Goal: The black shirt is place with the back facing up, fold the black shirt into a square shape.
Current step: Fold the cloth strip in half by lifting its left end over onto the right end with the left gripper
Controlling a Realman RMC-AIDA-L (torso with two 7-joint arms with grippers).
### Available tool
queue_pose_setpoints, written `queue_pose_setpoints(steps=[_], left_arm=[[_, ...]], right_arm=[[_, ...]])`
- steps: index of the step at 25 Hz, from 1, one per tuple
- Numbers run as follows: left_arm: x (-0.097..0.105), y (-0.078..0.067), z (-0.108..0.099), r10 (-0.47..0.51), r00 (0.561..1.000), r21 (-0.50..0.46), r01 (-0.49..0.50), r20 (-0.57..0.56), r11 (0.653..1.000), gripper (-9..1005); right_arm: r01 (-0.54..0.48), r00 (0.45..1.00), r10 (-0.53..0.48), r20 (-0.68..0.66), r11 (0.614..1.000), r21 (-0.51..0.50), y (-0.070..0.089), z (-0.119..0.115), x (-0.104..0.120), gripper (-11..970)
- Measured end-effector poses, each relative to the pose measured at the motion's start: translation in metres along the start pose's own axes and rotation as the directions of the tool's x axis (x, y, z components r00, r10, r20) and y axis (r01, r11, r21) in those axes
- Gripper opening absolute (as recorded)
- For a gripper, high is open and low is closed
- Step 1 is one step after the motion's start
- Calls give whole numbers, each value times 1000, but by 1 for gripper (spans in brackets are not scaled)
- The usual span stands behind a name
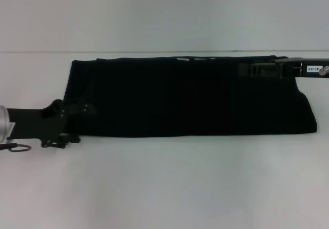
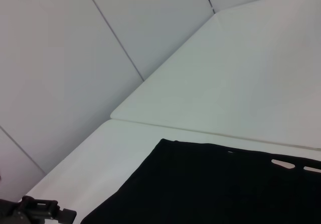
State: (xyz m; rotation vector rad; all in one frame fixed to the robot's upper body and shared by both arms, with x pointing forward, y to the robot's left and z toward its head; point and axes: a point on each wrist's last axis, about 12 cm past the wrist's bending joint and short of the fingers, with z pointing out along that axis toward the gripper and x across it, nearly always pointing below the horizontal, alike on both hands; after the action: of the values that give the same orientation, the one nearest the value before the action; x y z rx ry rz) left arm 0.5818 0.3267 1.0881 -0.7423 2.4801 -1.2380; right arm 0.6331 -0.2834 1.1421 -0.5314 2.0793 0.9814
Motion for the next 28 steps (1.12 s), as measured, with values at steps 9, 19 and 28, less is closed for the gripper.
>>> queue_pose_setpoints(steps=[9, 19, 28], left_arm=[[-7, 10, -6, -51, 997, -46, 53, 53, 998, 935], [-2, 12, 3, -88, 995, -41, 89, 38, 995, 931], [3, 9, 15, -151, 988, -8, 151, 25, 989, 930]], right_arm=[[-13, 1000, 13, 20, 1000, -2, -1, -3, 2, 835], [-17, 999, 17, 32, 1000, -4, -1, -3, 1, 835], [-22, 998, 22, 59, 1000, 1, -1, -3, -2, 836]])
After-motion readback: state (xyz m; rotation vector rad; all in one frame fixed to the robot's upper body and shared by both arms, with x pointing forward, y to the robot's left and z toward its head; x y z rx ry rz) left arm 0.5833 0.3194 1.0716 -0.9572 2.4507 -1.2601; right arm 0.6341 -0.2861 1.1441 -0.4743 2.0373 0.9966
